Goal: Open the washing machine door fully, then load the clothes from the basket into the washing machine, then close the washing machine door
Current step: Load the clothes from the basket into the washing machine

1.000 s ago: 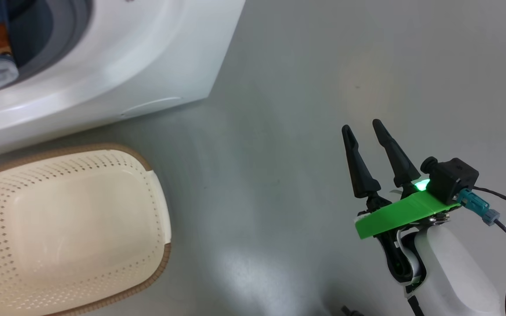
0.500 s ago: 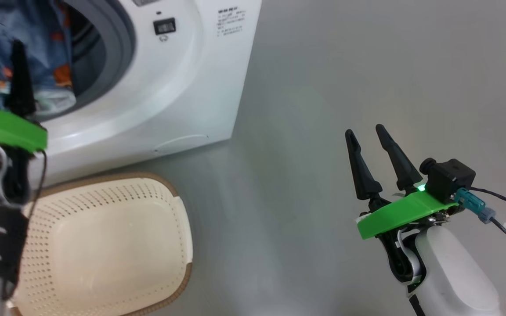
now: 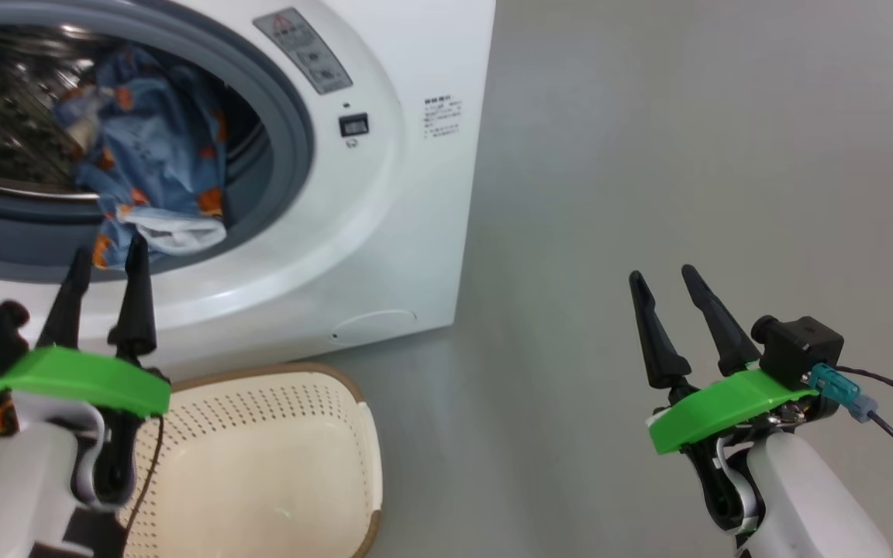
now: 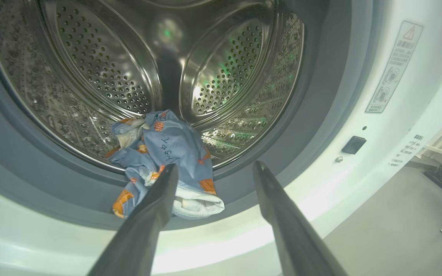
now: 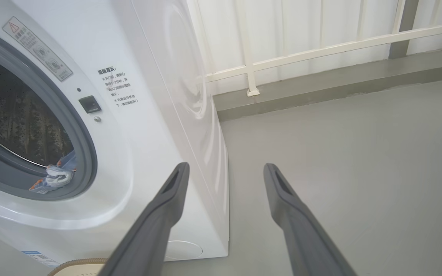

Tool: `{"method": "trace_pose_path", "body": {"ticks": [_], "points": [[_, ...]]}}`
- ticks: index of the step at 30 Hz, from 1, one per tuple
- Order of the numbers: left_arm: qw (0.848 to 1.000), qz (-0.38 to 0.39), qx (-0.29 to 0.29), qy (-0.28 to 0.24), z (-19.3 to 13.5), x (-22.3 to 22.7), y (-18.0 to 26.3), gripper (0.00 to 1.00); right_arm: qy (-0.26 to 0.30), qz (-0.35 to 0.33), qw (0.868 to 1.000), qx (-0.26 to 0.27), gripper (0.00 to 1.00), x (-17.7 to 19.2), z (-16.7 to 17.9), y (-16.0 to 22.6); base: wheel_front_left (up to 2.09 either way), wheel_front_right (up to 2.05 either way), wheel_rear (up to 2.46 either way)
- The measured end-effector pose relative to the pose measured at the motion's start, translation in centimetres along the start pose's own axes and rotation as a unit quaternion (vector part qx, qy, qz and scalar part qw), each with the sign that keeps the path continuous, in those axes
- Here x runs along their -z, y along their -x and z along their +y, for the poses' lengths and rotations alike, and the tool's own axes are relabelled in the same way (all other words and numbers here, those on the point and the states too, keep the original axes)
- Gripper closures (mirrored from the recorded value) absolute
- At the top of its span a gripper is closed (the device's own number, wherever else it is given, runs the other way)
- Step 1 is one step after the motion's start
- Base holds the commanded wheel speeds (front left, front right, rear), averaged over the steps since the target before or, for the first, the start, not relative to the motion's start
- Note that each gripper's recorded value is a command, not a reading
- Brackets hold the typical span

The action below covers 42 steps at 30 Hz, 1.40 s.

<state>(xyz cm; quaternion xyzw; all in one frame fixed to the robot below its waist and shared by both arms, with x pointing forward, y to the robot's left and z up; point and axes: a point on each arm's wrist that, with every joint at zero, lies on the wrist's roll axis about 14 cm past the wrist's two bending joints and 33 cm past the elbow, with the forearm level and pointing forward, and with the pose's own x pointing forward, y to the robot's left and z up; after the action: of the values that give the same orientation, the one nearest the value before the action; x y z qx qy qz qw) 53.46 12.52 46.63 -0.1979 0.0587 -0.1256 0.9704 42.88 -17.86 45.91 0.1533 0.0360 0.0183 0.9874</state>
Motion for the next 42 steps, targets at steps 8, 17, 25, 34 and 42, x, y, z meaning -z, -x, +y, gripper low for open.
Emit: {"method": "trace_pose_path", "body": {"ticks": [8,17,25,34,42], "points": [[0.999,-0.036,-0.019,-0.015,0.2,-1.9,5.6,0.0,0.006,-0.033,0.999,-0.027,0.0,-2.7,1.5,1.0,0.0,0.0,0.0],[0.996,-0.057,-0.051,-0.035,0.9,-2.5,10.5,0.0,0.01,-0.044,0.998,-0.04,0.0,-3.6,2.0,2.5,0.0,0.0,0.0],[0.994,-0.066,-0.074,-0.036,1.0,-2.2,14.0,0.0,0.016,-0.051,0.997,-0.052,0.0,-4.0,2.6,3.6,0.0,0.0,0.0],[0.993,-0.079,-0.084,-0.037,1.2,-2.8,15.0,0.0,0.016,-0.053,0.996,-0.063,0.0,-4.2,3.3,3.4,0.0,0.0,0.0],[0.993,-0.074,-0.086,-0.036,1.4,-2.5,14.7,0.0,0.016,-0.049,0.997,-0.061,0.0,-3.9,3.1,3.4,0.0,0.0,0.0]]}}
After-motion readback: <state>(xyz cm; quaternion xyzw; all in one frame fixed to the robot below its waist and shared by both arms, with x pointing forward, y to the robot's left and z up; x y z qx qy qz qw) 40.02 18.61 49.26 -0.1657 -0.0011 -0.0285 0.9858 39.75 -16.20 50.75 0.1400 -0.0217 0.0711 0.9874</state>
